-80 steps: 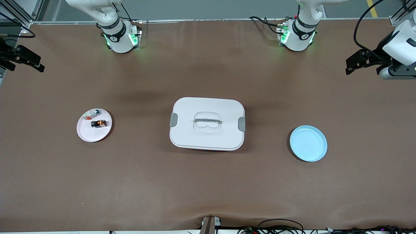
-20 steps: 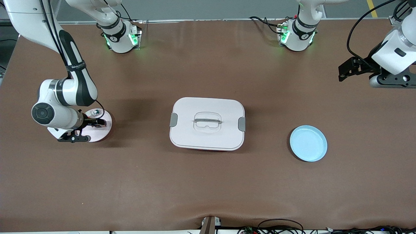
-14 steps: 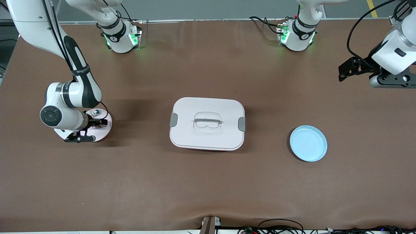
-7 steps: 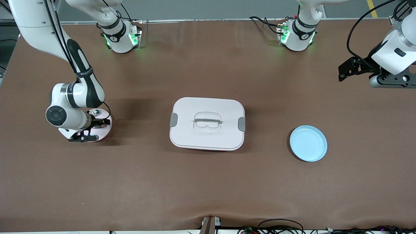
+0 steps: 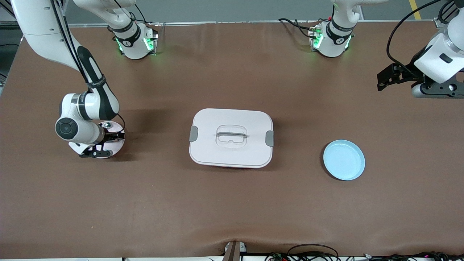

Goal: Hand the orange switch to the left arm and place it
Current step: 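Lower the right gripper and close it on the orange switch, then lift the orange switch off the white plate with the right gripper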

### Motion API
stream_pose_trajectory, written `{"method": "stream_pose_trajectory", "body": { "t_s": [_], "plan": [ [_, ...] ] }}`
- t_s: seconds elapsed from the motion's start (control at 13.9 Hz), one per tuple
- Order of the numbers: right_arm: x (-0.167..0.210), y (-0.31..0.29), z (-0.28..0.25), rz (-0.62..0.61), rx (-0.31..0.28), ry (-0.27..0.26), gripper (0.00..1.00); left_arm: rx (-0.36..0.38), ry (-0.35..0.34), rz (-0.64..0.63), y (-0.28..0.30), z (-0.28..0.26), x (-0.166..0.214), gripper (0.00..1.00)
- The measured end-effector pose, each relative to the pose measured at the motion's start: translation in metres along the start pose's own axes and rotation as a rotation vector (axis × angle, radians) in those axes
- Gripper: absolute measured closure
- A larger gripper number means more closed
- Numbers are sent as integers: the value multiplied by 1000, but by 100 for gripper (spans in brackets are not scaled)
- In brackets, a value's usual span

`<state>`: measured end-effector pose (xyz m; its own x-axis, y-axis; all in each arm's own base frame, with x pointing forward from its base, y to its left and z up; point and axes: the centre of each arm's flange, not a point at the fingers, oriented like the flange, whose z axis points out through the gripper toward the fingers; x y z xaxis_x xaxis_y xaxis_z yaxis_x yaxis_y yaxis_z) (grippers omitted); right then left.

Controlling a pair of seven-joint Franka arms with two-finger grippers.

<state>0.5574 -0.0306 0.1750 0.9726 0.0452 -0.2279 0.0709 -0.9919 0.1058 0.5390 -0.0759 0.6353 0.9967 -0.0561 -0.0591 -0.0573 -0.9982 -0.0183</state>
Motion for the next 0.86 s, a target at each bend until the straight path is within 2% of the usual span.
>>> {"method": "stream_pose_trajectory", "body": {
  "t_s": [0.22, 0.29, 0.43, 0.86],
  "plan": [
    [-1, 0, 1, -8, 0, -3, 0, 0, -2, 0, 0, 1, 1, 0],
    [-1, 0, 1, -13, 0, -3, 7, 0, -4, 0, 0, 2, 1, 0],
    [-1, 0, 1, -47, 0, -3, 28, 0, -3, 0, 0, 3, 2, 0],
    [-1, 5, 2, -77, 1, -3, 28, -1, -2, 0, 0, 3, 2, 0]
  ]
}}
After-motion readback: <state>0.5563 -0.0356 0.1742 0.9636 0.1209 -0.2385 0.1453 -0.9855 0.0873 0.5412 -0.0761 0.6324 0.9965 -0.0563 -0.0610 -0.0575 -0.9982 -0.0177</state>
